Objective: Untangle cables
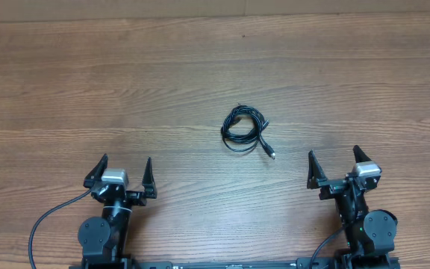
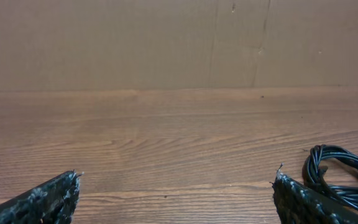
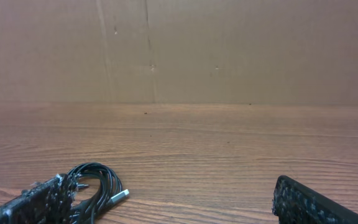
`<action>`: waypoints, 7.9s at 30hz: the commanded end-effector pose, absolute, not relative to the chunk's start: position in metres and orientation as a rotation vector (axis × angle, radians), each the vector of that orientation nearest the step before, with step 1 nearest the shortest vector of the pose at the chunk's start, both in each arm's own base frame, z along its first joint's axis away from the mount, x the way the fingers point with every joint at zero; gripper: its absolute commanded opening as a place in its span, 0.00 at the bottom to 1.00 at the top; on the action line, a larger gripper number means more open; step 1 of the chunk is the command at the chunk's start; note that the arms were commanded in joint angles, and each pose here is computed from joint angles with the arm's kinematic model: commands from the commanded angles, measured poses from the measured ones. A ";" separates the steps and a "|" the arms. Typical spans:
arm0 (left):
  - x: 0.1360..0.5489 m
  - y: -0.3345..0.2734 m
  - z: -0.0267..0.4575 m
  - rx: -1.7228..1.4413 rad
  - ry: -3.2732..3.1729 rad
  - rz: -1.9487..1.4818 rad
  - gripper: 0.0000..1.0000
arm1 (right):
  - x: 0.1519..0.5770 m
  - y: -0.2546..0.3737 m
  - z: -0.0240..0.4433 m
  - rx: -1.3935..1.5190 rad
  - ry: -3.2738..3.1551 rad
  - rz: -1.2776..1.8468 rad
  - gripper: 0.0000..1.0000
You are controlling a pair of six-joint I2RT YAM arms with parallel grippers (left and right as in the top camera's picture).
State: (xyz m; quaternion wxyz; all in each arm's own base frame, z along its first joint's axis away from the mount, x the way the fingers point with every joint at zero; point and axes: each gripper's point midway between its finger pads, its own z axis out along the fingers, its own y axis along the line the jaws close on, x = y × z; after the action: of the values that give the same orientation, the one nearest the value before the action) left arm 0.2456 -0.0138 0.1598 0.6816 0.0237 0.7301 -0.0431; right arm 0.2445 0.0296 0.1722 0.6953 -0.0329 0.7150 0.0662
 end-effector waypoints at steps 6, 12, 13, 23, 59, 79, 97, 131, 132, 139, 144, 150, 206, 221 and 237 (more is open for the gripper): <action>0.246 -0.011 0.158 0.058 1.637 -0.071 0.99 | 0.245 0.030 0.170 -0.074 1.592 0.146 1.00; 0.246 -0.011 0.158 0.058 1.637 -0.071 0.99 | 0.245 0.030 0.170 -0.074 1.592 0.146 1.00; 0.246 -0.011 0.158 0.058 1.637 -0.071 1.00 | 0.245 0.030 0.170 -0.074 1.592 0.146 1.00; 0.246 -0.011 0.158 0.058 1.637 -0.071 1.00 | 0.245 0.030 0.170 -0.074 1.592 0.146 1.00; 0.246 -0.010 0.158 0.071 1.636 -0.048 1.00 | 0.245 0.030 0.170 -0.074 1.592 0.146 1.00; 0.237 -0.012 0.241 0.017 1.618 -0.113 1.00 | 0.245 0.030 0.170 -0.074 1.592 0.146 1.00; 0.312 -0.092 0.291 0.272 2.217 -0.522 1.00 | 0.245 0.030 0.170 -0.074 1.592 0.146 1.00; 0.429 -0.269 0.066 0.979 2.216 -0.530 0.72 | 0.245 0.030 0.170 -0.074 1.592 0.146 1.00; 0.431 -0.271 0.062 0.980 2.212 -0.524 0.70 | 0.245 0.030 0.170 -0.074 1.592 0.146 1.00; 0.432 -0.276 0.030 0.993 2.249 -0.477 0.66 | 0.245 0.030 0.170 -0.074 1.592 0.146 1.00; 0.429 -0.278 0.027 1.003 2.254 -0.477 0.52 | 0.245 0.030 0.170 -0.074 1.592 0.146 1.00; 0.434 -0.269 0.020 0.982 2.284 -0.399 0.36 | 0.245 0.030 0.170 -0.074 1.592 0.146 1.00; 0.386 -0.157 0.015 0.737 2.702 0.037 0.45 | 0.245 0.030 0.170 -0.074 1.592 0.146 1.00; 0.390 -0.153 0.005 0.605 2.779 -0.024 0.04 | 0.245 0.030 0.170 -0.074 1.592 0.146 1.00; 0.372 -0.144 0.119 0.254 2.706 -0.140 0.04 | 0.245 0.030 0.170 -0.074 1.592 0.146 1.00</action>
State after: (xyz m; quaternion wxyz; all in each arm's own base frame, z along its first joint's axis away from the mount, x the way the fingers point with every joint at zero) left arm 0.3683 -0.1404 0.0867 0.1755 0.1165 0.9772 -0.0261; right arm 0.2444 0.0297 0.1723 0.6954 -0.0330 0.7148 0.0664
